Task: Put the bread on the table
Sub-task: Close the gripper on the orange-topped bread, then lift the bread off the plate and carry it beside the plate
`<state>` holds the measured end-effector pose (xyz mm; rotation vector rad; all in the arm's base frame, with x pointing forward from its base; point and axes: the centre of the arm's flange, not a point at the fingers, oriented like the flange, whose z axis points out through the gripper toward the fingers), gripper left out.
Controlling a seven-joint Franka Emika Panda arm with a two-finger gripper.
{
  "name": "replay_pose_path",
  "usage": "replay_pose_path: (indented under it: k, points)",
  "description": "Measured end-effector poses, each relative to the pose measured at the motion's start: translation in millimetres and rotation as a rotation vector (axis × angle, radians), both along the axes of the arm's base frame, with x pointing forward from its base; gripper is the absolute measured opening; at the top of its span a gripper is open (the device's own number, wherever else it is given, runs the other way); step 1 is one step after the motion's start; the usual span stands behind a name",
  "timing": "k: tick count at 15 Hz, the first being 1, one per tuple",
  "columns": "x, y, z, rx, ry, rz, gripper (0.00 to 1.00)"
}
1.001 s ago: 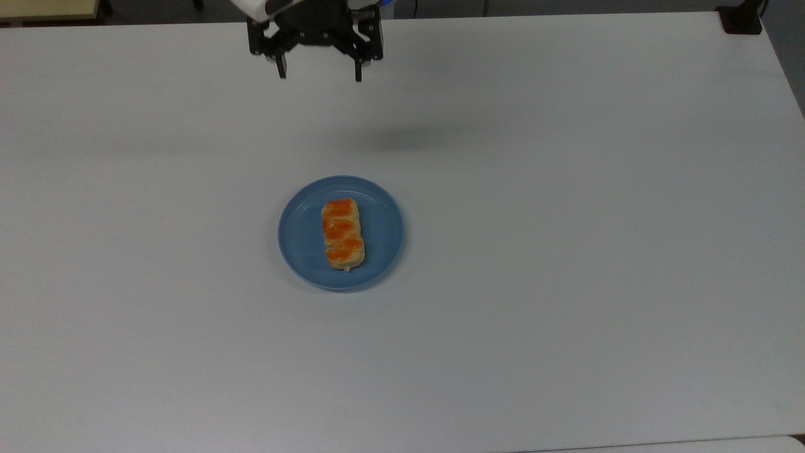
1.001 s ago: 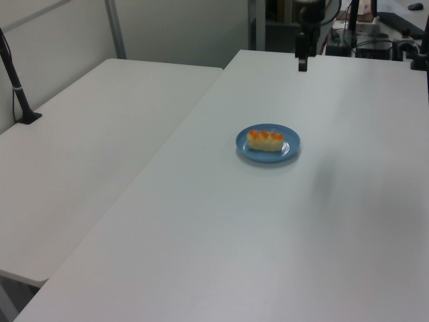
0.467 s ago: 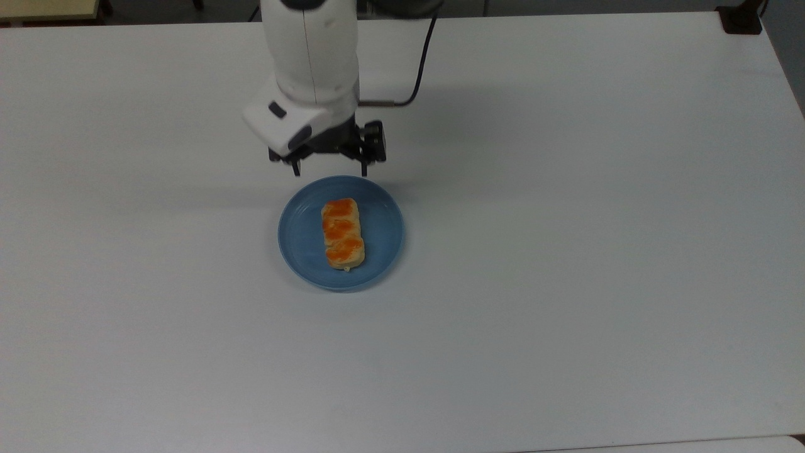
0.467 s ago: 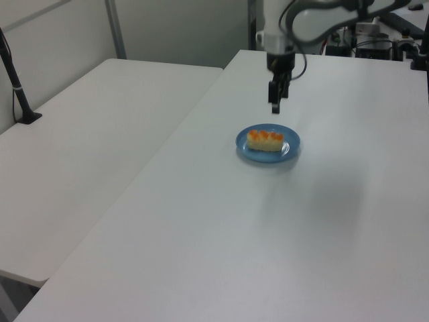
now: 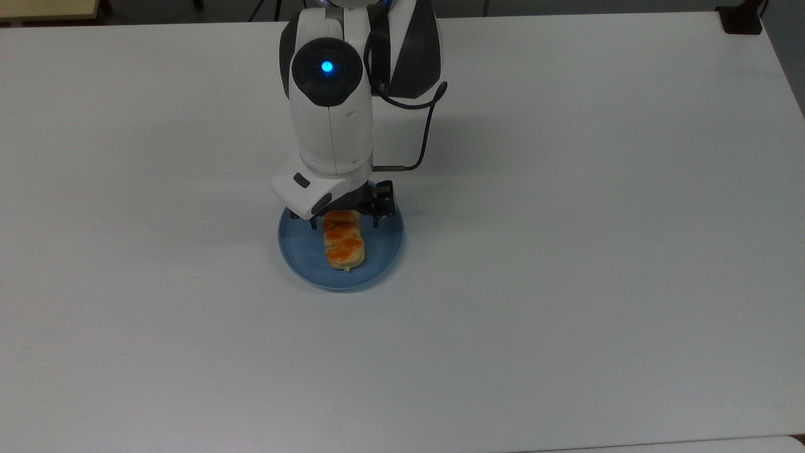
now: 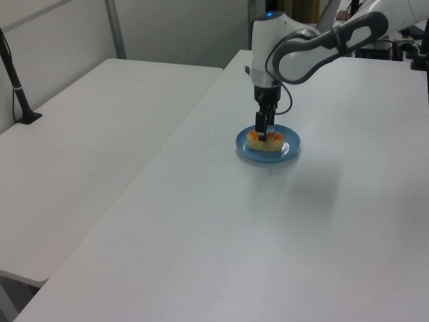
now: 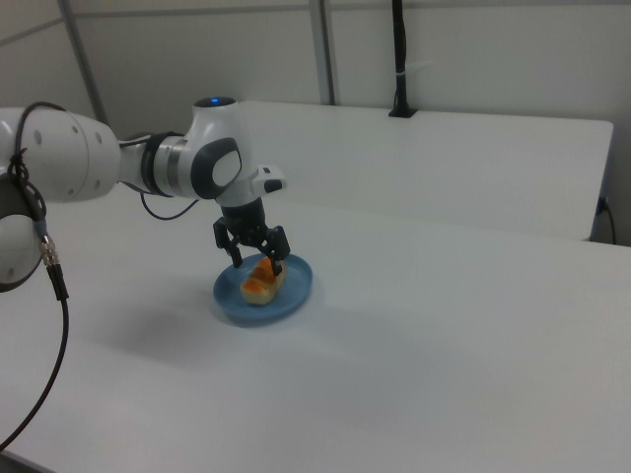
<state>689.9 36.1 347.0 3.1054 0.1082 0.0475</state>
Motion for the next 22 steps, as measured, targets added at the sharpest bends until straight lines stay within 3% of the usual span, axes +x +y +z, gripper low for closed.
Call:
replay_pose_path:
  k: [3,4,6,9,10,14,18,22]
  points:
    - [3.5,0.0,-15.2,-0.005,-0.006,0.005,0.94]
    - [3.6,-0.1,-20.4,-0.007,0.001,0.006,0.81]
    - [3.5,-0.7,-25.1,-0.020,0.007,0.014,0.74]
    - [4.3,-1.4,-22.7,-0.023,0.002,0.016,0.42]
    - [5.0,-2.5,-19.6,-0.024,-0.003,0.014,0.39]
    - [4.8,-26.8,6.7,-0.058,-0.022,0.025,0.36]
    - [0.8,-106.4,24.1,-0.107,-0.027,0.075,0.36]
    - [-12.5,-197.1,3.5,-0.115,0.012,0.111,0.37]
